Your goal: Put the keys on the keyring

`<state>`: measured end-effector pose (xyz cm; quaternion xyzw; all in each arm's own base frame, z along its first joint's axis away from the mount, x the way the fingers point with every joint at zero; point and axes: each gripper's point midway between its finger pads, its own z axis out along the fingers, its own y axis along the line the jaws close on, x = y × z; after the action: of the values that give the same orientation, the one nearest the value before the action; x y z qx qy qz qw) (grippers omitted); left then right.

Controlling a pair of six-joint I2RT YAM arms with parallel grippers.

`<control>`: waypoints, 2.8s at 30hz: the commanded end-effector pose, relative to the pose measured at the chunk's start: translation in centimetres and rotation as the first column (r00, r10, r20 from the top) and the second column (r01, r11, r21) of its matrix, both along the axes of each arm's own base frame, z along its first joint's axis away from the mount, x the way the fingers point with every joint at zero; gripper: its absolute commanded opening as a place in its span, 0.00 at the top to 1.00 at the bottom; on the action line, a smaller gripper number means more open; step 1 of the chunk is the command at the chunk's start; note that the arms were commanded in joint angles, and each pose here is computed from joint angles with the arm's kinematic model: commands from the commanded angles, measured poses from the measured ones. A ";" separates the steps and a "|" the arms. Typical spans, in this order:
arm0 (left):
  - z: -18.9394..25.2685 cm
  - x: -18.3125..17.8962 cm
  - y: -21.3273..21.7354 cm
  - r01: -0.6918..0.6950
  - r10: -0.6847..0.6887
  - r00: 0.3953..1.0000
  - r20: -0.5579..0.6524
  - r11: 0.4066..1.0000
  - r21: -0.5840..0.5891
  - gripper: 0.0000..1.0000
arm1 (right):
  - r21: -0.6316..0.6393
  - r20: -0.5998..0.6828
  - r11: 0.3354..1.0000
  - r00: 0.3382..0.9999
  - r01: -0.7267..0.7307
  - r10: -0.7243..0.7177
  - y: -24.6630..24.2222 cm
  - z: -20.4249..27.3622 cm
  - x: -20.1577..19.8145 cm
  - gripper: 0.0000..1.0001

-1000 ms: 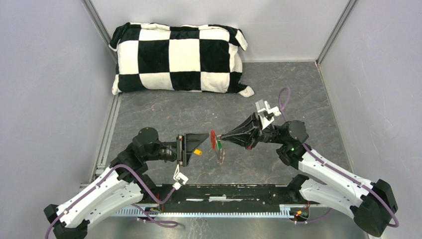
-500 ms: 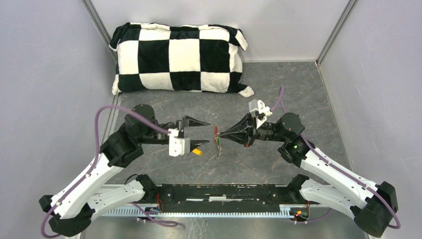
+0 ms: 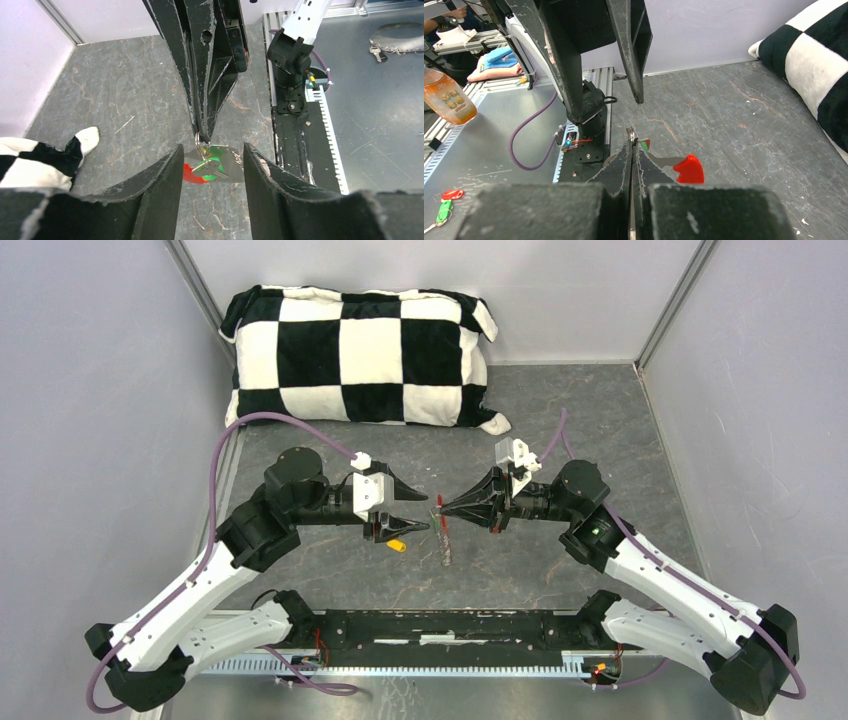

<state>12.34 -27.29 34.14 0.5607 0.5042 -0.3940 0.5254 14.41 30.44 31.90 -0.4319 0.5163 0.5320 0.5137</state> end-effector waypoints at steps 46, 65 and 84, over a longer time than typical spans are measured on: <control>-4.3 1.8 -0.2 0.000 -0.007 0.999 0.043 0.984 0.176 0.98 | -0.275 0.159 0.961 0.985 -0.024 0.070 -0.6 1.4 0.4 0.49; -4.3 1.5 0.0 0.025 -0.036 0.998 0.050 0.980 0.199 0.98 | -0.467 0.150 0.882 0.978 -0.059 0.145 2.7 -0.5 -0.4 0.64; -4.1 1.0 0.2 0.042 -0.056 0.996 0.065 0.980 0.193 0.98 | -0.522 0.151 0.853 0.980 -0.029 0.126 3.0 -1.3 0.8 0.63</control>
<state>13.56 -26.94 27.80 0.6268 0.5434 -0.3355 0.4464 14.86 32.93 29.42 -0.6187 0.5840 0.3558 0.3868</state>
